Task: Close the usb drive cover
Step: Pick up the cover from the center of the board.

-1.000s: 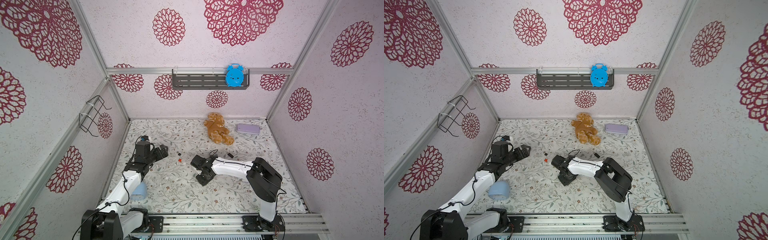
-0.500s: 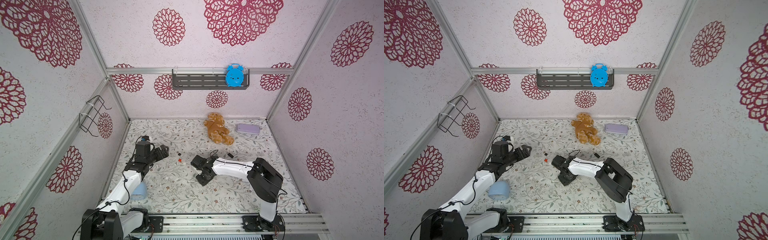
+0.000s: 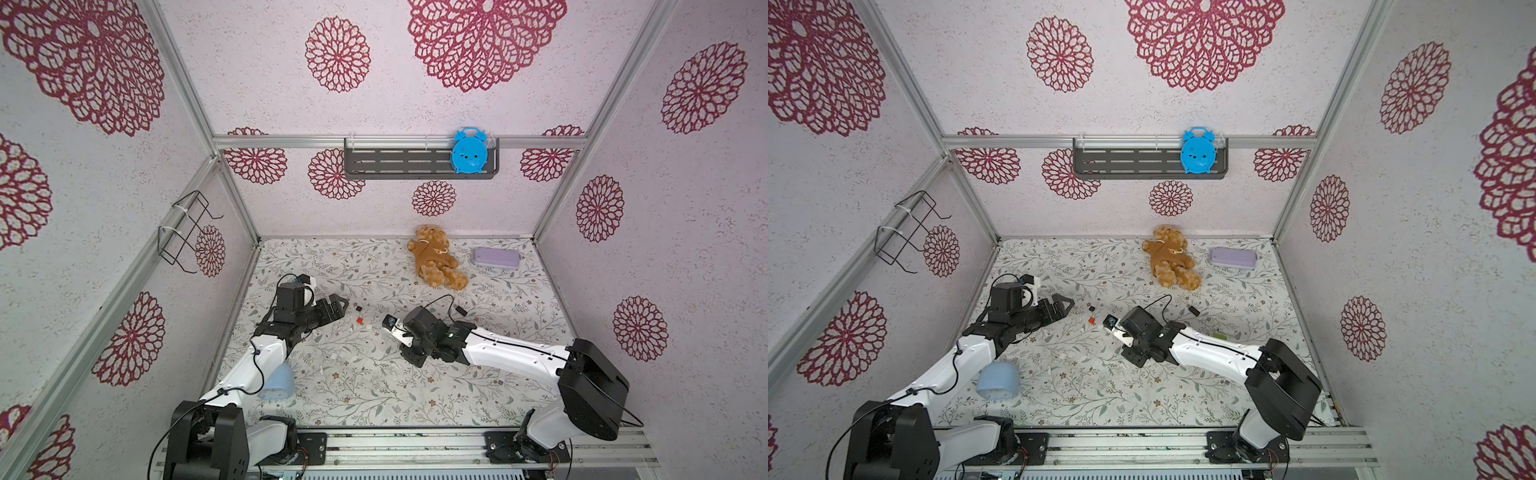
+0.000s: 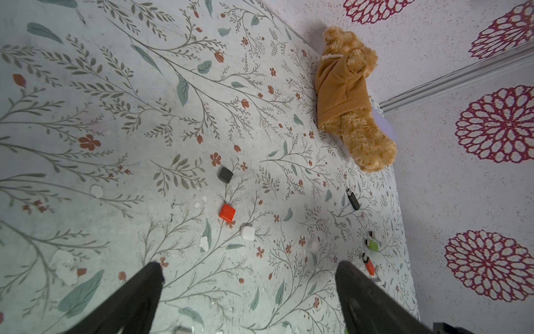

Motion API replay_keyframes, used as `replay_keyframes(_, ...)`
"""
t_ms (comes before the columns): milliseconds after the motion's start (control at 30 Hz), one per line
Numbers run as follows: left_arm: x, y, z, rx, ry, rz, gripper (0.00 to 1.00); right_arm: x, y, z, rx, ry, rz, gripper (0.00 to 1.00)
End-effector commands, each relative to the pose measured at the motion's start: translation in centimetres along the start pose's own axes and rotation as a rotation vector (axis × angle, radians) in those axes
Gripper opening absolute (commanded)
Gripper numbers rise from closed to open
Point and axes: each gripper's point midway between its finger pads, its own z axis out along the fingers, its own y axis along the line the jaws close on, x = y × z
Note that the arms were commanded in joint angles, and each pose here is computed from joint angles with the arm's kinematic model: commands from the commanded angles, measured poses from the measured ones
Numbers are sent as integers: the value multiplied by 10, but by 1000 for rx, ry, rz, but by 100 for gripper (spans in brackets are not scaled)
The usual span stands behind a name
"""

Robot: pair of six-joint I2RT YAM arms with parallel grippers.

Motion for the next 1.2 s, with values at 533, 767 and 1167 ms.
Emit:
replay_keyframes(533, 6, 13, -1, -58, -22, 14, 97, 48, 32, 41, -260, 257, -207, 21)
replay_keyframes(767, 6, 13, 2, -57, -13, 22, 97, 56, 29, 43, -240, 279, -206, 27)
replay_keyframes(1167, 7, 14, 4, -60, -7, 26, 97, 62, 32, 45, -243, 305, -183, 22)
